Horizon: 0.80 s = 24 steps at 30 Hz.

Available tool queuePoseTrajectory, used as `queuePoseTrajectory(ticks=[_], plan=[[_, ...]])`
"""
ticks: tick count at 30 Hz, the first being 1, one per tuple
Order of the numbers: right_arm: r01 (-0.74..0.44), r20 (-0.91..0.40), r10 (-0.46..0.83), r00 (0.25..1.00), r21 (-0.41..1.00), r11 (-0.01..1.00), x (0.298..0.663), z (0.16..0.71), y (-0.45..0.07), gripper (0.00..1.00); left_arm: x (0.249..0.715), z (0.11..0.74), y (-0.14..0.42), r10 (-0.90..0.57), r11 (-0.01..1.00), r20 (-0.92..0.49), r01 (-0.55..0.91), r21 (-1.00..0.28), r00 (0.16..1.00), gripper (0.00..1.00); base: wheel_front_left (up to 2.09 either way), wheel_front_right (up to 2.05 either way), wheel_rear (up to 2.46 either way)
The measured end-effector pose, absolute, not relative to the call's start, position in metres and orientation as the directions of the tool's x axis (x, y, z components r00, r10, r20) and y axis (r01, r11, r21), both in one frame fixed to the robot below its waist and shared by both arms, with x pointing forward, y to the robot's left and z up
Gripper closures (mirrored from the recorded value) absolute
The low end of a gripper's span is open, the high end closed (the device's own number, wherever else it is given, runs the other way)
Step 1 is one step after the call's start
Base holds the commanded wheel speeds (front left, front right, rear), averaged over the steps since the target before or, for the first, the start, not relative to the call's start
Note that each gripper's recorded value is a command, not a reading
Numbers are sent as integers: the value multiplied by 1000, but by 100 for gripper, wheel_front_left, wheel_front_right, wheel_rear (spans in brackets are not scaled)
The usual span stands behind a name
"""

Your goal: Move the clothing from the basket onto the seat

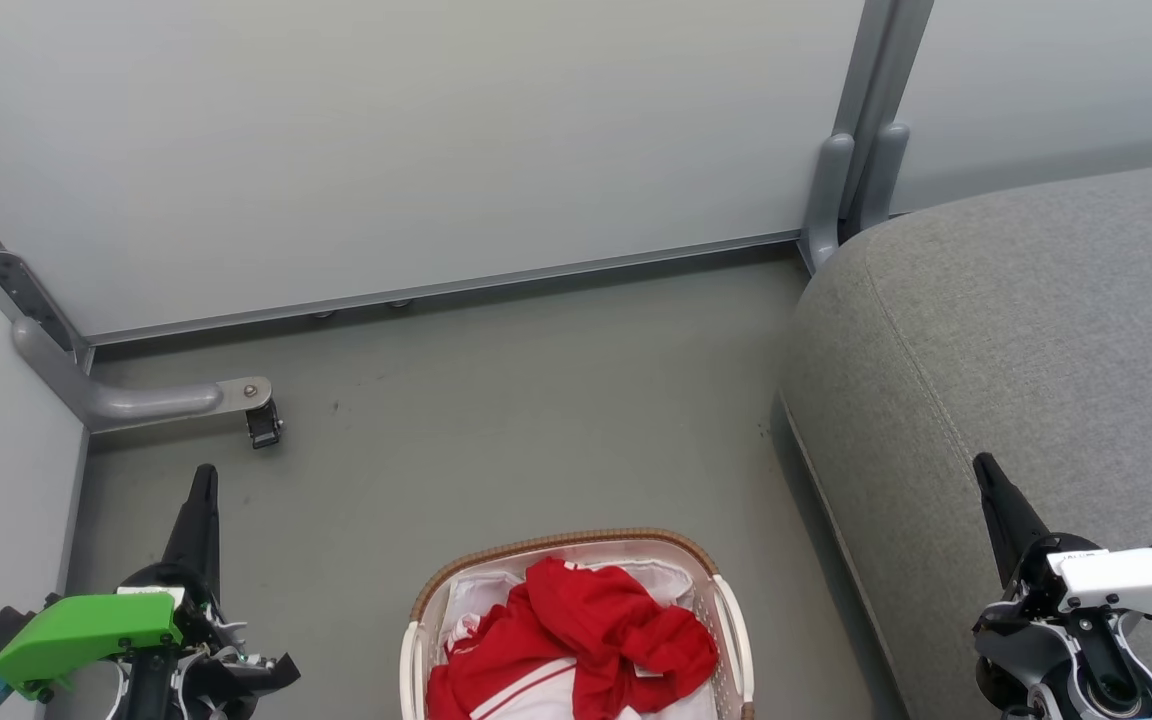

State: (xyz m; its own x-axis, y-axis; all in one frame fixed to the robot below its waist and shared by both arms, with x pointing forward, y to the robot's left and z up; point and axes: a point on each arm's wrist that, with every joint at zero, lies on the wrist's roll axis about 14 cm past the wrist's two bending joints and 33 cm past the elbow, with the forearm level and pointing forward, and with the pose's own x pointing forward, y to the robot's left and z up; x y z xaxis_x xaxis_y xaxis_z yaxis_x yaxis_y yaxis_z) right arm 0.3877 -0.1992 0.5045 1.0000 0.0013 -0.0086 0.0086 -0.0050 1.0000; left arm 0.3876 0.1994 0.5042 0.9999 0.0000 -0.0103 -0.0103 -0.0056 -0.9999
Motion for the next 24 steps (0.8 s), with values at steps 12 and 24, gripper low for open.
queuePoseTrajectory(ticks=[12,24], plan=[[9,-9,1,1000,1000,-5,388,504,-199,100,388,504,199,0,-5,-10,-10,-1000,1000,100,0,0,0],[16,-16,1,1000,1000,-6,387,502,-199,0,387,502,199,1,-7,-18,-18,-1000,1000,0,0,0,0]])
